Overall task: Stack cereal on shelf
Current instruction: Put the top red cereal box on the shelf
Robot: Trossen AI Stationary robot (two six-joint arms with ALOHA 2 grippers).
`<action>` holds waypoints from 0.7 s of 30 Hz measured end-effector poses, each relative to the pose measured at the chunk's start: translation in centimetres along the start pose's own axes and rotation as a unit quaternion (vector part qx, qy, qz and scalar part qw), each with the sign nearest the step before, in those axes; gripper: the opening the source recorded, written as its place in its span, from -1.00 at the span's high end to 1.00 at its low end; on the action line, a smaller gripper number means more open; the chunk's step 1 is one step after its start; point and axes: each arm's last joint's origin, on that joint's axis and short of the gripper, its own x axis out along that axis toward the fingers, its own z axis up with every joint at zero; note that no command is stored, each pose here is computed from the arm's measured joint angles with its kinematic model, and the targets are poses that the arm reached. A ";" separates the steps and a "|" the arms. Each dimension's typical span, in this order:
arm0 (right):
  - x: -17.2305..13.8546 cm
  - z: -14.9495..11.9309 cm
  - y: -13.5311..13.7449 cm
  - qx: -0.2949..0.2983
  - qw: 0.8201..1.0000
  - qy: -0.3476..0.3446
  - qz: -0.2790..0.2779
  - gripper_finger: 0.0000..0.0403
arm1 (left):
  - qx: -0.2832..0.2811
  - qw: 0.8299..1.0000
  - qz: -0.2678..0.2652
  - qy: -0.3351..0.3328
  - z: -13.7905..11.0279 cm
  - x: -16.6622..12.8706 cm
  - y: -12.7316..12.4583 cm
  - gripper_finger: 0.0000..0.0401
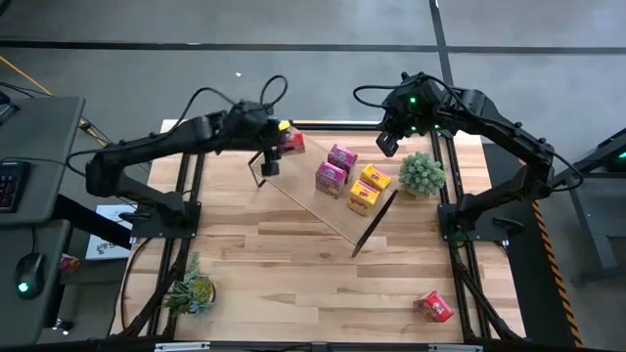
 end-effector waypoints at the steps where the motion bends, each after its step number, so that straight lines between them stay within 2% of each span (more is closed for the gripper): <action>1: 0.0 0.0 0.0 0.000 1.000 0.000 0.000 1.00 | -0.002 1.000 -0.003 0.005 -0.3 0.6 0.5 0.19; 10: 0.0 0.0 0.0 -0.007 1.000 0.000 0.000 1.00 | -0.031 0.999 -0.036 -0.005 -1.8 4.3 3.4 0.19; 21: 0.0 0.0 0.0 -0.010 1.000 0.000 0.000 1.00 | -0.043 0.997 -0.049 0.029 -2.6 4.6 3.4 0.18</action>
